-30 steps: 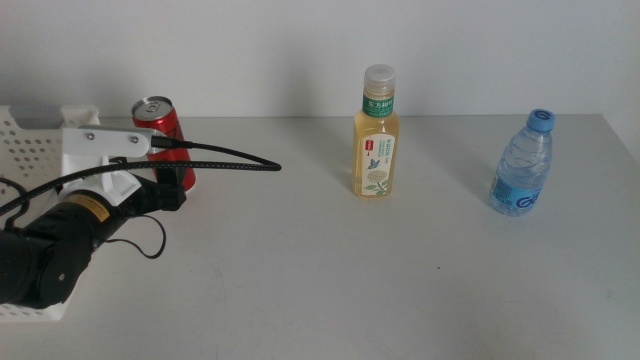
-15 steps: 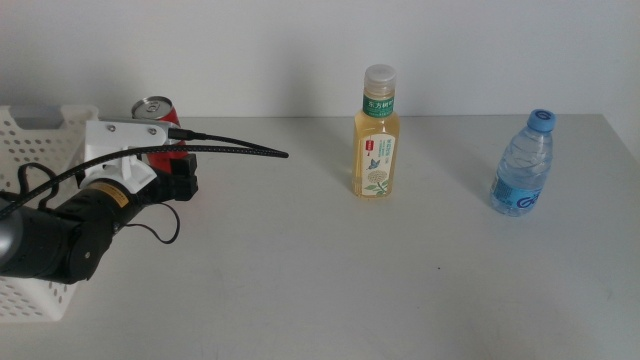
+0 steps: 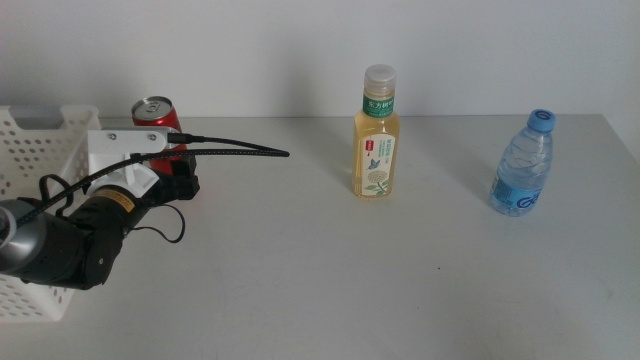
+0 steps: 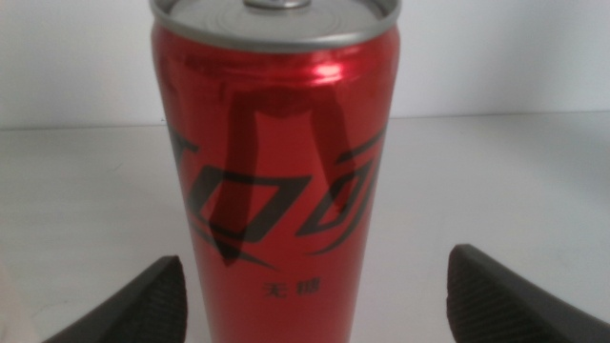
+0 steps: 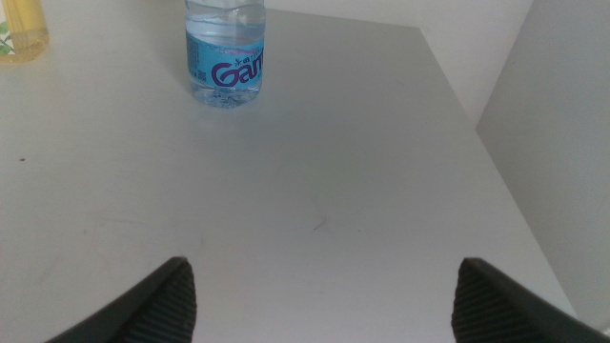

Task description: Use arms to grab the bottles and put them into the dustbin to the left of the table.

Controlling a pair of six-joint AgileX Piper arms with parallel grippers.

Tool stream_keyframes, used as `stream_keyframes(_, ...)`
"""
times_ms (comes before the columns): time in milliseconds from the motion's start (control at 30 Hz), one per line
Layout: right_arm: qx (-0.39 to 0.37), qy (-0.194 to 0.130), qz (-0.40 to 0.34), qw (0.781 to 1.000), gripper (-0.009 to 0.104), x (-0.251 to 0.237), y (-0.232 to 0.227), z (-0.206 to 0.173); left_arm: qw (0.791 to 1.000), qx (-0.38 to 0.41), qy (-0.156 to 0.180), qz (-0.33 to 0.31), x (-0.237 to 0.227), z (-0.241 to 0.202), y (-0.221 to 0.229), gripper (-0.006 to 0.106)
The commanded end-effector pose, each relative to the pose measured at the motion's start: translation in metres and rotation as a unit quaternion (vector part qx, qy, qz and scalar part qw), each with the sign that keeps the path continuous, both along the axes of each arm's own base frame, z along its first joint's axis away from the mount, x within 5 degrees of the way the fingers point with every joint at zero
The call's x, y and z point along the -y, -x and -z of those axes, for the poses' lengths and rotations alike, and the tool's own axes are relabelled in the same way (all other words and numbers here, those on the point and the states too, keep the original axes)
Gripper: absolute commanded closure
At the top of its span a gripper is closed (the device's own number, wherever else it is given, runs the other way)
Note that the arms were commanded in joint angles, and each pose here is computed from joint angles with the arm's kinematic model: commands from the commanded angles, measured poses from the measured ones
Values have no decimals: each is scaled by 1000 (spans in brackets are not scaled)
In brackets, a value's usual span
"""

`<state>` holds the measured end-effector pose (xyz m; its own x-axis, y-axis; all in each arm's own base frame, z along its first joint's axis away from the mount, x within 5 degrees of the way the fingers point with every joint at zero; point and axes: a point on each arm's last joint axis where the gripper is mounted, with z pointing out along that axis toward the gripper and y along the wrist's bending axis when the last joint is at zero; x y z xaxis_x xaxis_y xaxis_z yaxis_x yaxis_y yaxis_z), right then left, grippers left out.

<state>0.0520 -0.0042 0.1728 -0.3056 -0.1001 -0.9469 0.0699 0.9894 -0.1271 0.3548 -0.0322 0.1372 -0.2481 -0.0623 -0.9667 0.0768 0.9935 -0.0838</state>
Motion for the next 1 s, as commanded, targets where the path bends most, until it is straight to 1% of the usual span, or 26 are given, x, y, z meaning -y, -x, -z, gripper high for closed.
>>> stream_keyframes(0,44,13,5,999,1,1,0,-7,997,81,18,-8,-1,-27,-6,7)
stream_keyframes(433,43,13,5,999,1,1,0,-7,994,103,27,-29,-3,-26,-31,7)
stream_keyframes(600,43,13,5,999,1,1,0,-7,993,108,5,-36,-4,-27,-40,7)
stream_keyframes(733,43,13,4,999,1,1,0,-7,993,111,5,-36,-3,-26,-49,9)
stream_keyframes(833,43,13,4,999,1,1,0,-7,994,100,11,-37,-3,-20,-52,15)
stream_keyframes(933,43,13,4,999,1,1,0,-7,994,96,27,-39,-3,-19,-52,29)
stream_keyframes(967,43,13,4,999,1,1,0,-7,994,97,27,-39,-3,-19,-52,37)
